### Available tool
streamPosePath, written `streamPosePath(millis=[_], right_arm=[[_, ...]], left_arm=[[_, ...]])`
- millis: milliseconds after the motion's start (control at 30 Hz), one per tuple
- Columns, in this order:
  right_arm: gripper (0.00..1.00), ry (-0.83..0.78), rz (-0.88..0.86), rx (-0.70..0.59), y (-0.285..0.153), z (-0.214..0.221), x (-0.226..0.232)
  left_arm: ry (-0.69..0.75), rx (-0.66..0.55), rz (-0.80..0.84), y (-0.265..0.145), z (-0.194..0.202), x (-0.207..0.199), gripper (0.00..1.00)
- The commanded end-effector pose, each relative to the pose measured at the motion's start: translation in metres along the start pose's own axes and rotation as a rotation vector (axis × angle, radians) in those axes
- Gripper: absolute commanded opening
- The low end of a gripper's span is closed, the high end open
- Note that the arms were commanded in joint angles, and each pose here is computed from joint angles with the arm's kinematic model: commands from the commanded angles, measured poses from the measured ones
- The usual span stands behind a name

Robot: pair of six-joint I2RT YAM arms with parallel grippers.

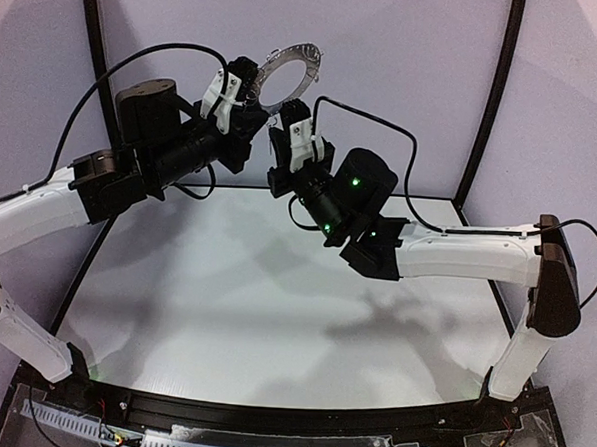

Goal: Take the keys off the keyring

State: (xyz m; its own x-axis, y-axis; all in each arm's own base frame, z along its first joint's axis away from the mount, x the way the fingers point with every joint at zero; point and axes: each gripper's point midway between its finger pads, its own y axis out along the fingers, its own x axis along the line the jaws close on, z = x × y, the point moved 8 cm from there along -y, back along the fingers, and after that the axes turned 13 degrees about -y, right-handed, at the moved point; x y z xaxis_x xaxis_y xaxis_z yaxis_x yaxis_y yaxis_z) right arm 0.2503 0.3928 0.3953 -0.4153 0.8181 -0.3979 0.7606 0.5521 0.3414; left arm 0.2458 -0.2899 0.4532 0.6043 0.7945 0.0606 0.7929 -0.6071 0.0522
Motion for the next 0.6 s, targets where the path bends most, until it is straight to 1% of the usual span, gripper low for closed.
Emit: streamPosePath(millis=[0, 167, 300, 367, 500, 567], right_arm=[[0.0, 0.039, 0.037, -0.046, -0.001, -0.02, -0.01], [0.0, 0.027, 0.024, -0.046, -0.002, -0.019, -0.009], [0.0, 0.001, -0.103, -0.08, -0.01, -0.02, 0.001], [0.0, -0.01, -0.165, -0.115, -0.019, -0.02, 0.004], [0.0, -0.055, -0.191, -0.078, -0.029, -0.017, 0.0], [0.0, -0.07, -0.197, -0.066, -0.032, -0.016, -0.001]], left_arm=[[-0.032, -0.042, 0.021, -0.016, -0.014, 0.002, 0.01], [-0.041, -0.045, -0.002, -0.018, -0.014, 0.005, 0.01], [-0.065, -0.048, -0.021, -0.02, -0.014, 0.007, 0.01], [-0.078, -0.04, -0.069, -0.018, -0.01, 0.011, 0.01], [-0.134, -0.014, -0.159, -0.017, 0.002, 0.018, 0.01], [-0.163, 0.001, -0.161, -0.017, 0.006, 0.018, 0.01]])
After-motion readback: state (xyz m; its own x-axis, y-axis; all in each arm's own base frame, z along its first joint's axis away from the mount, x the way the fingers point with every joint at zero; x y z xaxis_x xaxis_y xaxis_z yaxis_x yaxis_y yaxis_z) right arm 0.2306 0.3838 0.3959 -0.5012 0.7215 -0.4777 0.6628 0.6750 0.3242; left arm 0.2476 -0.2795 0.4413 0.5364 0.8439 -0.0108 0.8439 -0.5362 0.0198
